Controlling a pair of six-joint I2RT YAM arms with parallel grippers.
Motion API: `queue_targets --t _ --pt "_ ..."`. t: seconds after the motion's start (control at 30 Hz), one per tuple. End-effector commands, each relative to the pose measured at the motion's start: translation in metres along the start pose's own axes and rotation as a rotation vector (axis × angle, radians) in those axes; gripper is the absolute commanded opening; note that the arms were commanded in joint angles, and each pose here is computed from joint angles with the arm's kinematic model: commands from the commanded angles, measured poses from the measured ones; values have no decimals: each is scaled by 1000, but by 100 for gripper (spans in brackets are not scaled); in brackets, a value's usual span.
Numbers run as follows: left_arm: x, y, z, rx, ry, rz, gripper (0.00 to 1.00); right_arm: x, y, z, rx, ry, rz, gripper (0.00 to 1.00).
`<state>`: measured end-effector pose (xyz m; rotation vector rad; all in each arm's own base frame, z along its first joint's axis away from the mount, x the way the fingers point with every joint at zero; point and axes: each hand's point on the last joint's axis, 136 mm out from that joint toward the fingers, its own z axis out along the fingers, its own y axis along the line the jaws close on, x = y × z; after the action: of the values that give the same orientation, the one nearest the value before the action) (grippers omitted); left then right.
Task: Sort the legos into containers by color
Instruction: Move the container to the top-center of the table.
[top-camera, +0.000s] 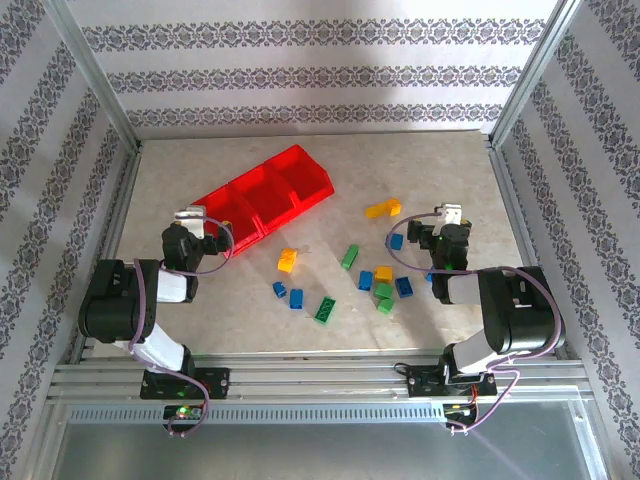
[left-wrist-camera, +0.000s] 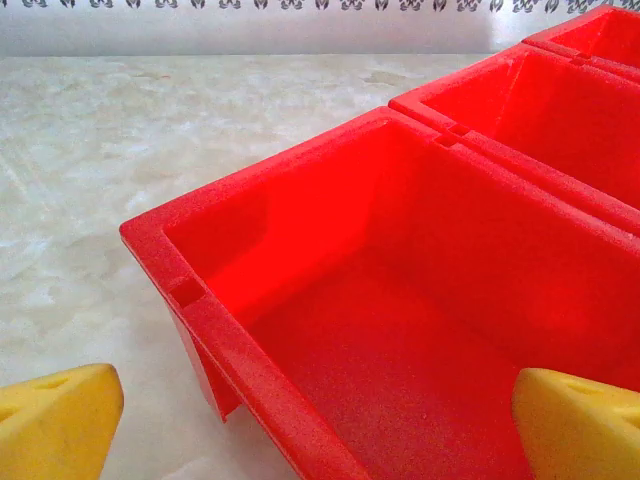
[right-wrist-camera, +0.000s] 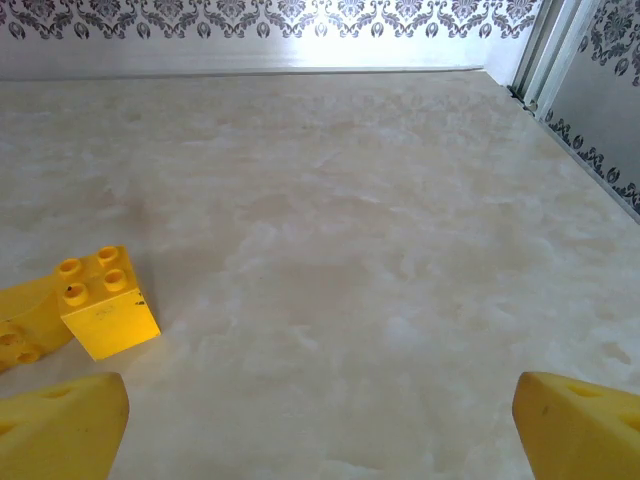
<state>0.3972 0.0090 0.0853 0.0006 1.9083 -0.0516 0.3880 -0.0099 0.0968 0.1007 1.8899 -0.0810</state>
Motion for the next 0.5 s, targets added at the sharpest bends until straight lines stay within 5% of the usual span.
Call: queue_targets --t 0.0,0.47 --pt "-4 -1 1 -7 -8 -7 100 -1 -2 0 11 -14 5 98" --pt "-4 -3 1 1 -5 -3 100 -2 -2 0 11 -16 6 98"
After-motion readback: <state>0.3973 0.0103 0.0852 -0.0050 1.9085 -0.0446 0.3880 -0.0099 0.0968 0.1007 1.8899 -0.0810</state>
